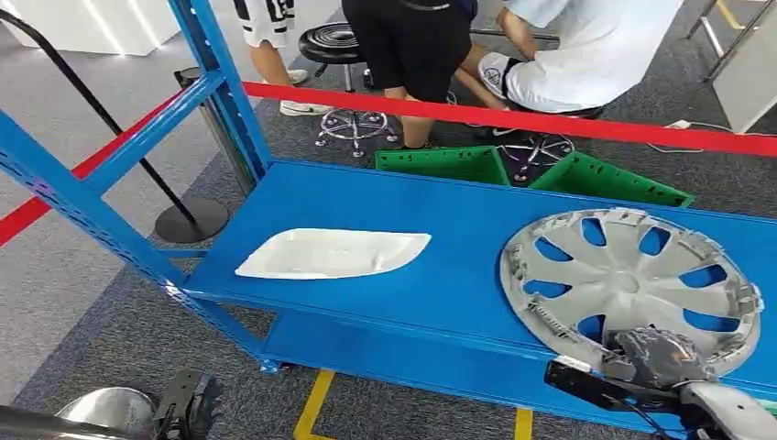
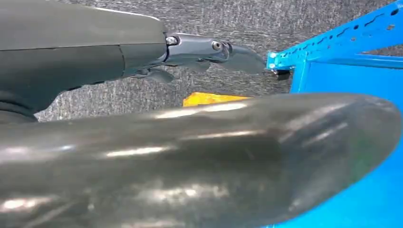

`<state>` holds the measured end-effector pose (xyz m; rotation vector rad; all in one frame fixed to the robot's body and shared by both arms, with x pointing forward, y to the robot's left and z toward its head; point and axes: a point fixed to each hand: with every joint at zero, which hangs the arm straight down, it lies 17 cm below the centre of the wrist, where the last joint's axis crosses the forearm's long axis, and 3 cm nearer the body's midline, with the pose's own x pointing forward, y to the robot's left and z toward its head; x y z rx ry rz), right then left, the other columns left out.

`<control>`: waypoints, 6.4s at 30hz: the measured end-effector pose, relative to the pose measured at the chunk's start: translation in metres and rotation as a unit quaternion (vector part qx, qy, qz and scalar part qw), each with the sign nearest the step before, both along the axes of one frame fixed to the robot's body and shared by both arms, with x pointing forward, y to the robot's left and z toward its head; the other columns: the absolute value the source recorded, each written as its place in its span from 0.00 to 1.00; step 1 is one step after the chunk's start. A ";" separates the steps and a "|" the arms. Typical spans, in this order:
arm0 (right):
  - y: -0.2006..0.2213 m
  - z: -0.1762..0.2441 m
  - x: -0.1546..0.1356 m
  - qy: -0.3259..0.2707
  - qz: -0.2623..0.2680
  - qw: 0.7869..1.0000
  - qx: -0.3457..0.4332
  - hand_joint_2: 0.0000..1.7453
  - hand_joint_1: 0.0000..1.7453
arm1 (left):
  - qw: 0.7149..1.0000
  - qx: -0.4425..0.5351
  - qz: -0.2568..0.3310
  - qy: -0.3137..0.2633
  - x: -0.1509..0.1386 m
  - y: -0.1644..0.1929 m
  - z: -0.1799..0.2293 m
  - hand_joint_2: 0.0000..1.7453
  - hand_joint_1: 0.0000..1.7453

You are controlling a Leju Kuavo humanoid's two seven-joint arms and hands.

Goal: Take the parts from the cabinet and place them on the table.

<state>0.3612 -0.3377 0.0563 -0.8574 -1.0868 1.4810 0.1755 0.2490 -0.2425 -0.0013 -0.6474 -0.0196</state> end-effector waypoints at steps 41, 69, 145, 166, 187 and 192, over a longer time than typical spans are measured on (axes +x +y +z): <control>0.048 0.112 -0.057 -0.176 0.076 0.981 -0.028 1.00 1.00 | 1.000 -0.005 0.004 -0.023 0.007 0.004 0.005 0.00 0.00; 0.068 0.131 -0.068 -0.230 0.080 0.970 0.021 1.00 1.00 | 1.000 -0.009 -0.003 -0.029 0.007 0.002 0.007 1.00 0.00; 0.124 0.253 -0.161 -0.478 0.005 0.846 0.235 1.00 1.00 | 0.988 0.032 -0.153 -0.009 0.017 -0.053 0.006 1.00 0.00; 0.124 0.270 -0.175 -0.483 -0.014 0.843 0.236 1.00 1.00 | 0.977 0.027 -0.213 -0.018 0.034 -0.080 0.015 1.00 0.00; 0.114 0.283 -0.182 -0.489 -0.061 0.842 0.218 1.00 1.00 | 0.965 0.035 -0.259 -0.012 0.036 -0.113 0.020 1.00 0.00; 0.113 0.284 -0.183 -0.489 -0.066 0.841 0.220 1.00 1.00 | 0.962 0.033 -0.272 -0.010 0.031 -0.117 0.019 1.00 0.00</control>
